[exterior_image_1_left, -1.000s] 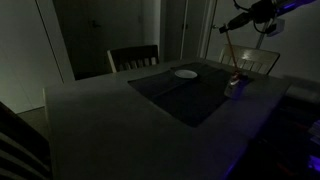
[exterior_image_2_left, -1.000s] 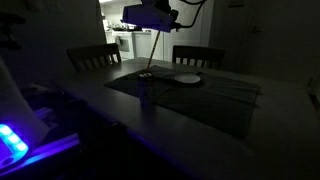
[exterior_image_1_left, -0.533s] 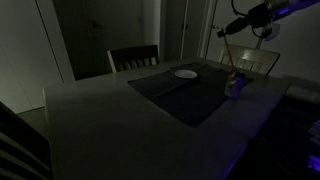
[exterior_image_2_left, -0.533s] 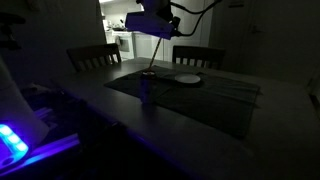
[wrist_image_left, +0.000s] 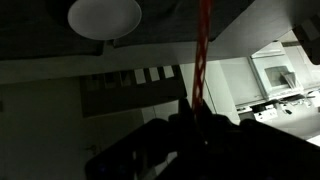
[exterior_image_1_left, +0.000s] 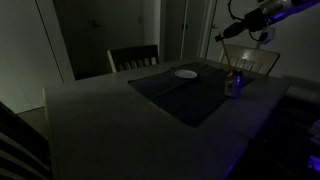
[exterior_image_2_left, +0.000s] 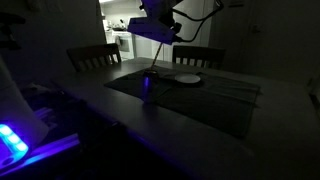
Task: Put the straw inside the can
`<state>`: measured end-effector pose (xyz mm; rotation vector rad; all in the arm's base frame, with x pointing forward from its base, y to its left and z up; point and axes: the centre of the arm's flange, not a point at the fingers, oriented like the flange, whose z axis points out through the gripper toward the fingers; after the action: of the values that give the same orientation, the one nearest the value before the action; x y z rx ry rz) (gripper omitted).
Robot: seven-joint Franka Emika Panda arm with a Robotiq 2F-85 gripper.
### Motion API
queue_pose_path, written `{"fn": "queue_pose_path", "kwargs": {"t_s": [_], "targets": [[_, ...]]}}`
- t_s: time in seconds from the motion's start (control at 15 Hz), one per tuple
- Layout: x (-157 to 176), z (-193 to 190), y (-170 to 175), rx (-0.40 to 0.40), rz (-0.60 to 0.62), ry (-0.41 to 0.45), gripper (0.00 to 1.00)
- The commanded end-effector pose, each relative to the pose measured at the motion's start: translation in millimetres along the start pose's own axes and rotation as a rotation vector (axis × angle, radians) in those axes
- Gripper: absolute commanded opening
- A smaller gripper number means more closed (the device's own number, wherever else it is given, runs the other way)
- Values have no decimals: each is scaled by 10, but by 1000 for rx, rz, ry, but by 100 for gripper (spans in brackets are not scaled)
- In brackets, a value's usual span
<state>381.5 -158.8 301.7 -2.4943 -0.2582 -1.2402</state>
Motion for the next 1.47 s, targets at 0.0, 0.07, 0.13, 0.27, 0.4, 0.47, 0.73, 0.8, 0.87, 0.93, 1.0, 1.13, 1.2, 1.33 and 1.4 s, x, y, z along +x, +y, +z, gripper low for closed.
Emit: {"fn": "queue_pose_path", "kwargs": {"t_s": [0.0, 0.07, 0.13, 0.27, 0.4, 0.47, 0.73, 0.8, 0.87, 0.93, 1.0, 1.13, 1.2, 1.33, 1.4], "targets": [[5, 134, 106, -24, -5, -8, 42], [10, 134, 115, -26, -3, -8, 50], [16, 134, 120, -28, -4, -10, 57], [47, 117, 124, -33, -9, -9, 71], [75, 103, 129, -41, -15, -10, 84], [82, 95, 134, -45, -16, -10, 92], [113, 65, 155, -65, -21, -17, 100], [117, 56, 157, -68, -21, -18, 100], [122, 50, 159, -71, -22, -19, 100], [129, 46, 161, -74, -24, -20, 100], [137, 38, 162, -77, -24, -22, 100], [138, 15, 157, -84, -28, -25, 100], [136, 5, 151, -88, -30, -27, 100], [141, -10, 144, -92, -33, -30, 100], [143, -20, 139, -94, -35, -32, 100]]}}
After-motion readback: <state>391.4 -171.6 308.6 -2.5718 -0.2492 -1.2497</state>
